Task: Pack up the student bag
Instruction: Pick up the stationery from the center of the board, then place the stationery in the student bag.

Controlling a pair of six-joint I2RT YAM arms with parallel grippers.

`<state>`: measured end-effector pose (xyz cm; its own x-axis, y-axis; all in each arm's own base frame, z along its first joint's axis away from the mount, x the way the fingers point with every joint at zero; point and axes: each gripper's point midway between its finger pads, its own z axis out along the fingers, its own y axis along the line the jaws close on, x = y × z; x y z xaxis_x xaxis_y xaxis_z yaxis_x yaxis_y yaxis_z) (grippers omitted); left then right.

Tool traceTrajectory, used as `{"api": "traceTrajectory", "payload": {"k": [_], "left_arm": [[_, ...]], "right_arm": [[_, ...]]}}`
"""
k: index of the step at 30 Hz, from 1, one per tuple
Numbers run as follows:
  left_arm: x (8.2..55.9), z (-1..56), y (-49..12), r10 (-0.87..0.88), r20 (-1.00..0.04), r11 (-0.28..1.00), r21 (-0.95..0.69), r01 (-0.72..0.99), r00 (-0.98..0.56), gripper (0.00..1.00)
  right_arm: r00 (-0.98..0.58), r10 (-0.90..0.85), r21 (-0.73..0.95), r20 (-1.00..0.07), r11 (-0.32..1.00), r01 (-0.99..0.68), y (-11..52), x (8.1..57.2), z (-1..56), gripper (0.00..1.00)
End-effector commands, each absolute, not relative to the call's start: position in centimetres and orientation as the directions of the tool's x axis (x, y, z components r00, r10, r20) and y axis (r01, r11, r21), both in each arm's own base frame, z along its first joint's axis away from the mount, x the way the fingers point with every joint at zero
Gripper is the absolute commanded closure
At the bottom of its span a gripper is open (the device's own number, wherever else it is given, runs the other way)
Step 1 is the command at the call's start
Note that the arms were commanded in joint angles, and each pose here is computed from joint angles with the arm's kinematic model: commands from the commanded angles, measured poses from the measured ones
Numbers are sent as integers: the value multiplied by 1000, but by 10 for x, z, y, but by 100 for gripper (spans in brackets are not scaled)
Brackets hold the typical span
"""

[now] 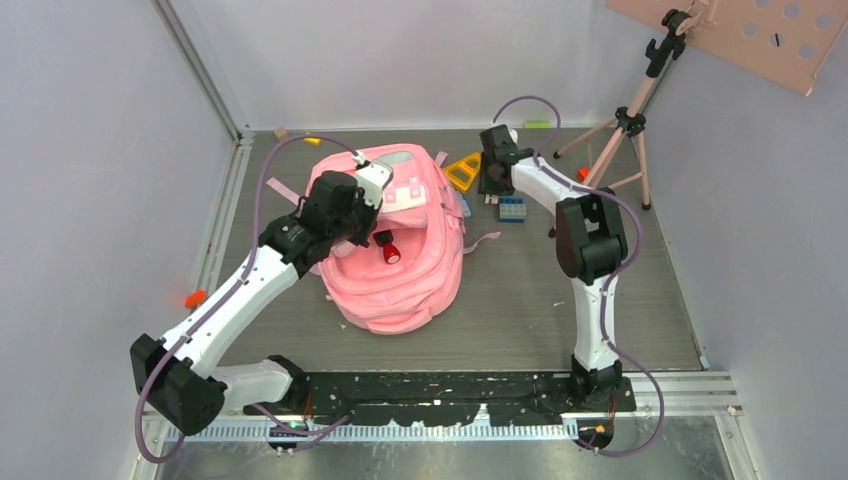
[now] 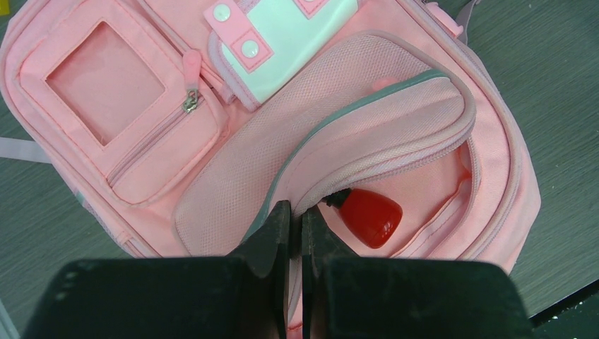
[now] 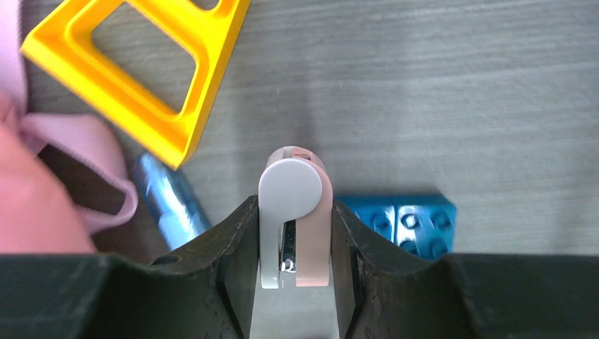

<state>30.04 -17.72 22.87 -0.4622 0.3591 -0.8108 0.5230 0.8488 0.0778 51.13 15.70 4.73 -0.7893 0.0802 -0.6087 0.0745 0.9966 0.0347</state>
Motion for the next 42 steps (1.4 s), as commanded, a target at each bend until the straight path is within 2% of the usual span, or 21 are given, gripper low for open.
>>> {"api": "traceTrajectory", "payload": {"k": [1, 6, 13, 20, 26, 33, 42], "left_arm": [[313, 257, -172, 305, -872, 872, 93, 481, -384, 100], [312, 255, -175, 301, -870, 869, 82, 488, -390, 100], [311, 256, -179, 298, -871, 858, 66, 510, -390, 100], [309, 259, -186, 246, -877, 847, -14, 532, -413, 100], [306, 266, -190, 219, -888, 828, -50, 558, -404, 100], [303, 271, -194, 202, -898, 810, -72, 583, -392, 100], [302, 276, -194, 177, -904, 803, -96, 588, -388, 100]], "right_arm": [[-671, 104, 120, -734, 993, 23, 168, 500, 144, 59], [-628, 103, 145, -772, 989, -16, 173, 454, 181, 60], [-541, 1, 133, -841, 970, -204, 220, 371, 226, 60], [-435, 1, 210, -901, 877, -433, 292, 300, 271, 60], [-385, 21, 262, -923, 768, -585, 358, 257, 277, 60], [-327, -104, 156, -939, 719, -677, 418, 230, 253, 60], [-306, -172, 79, -936, 747, -660, 442, 243, 211, 61]]}}
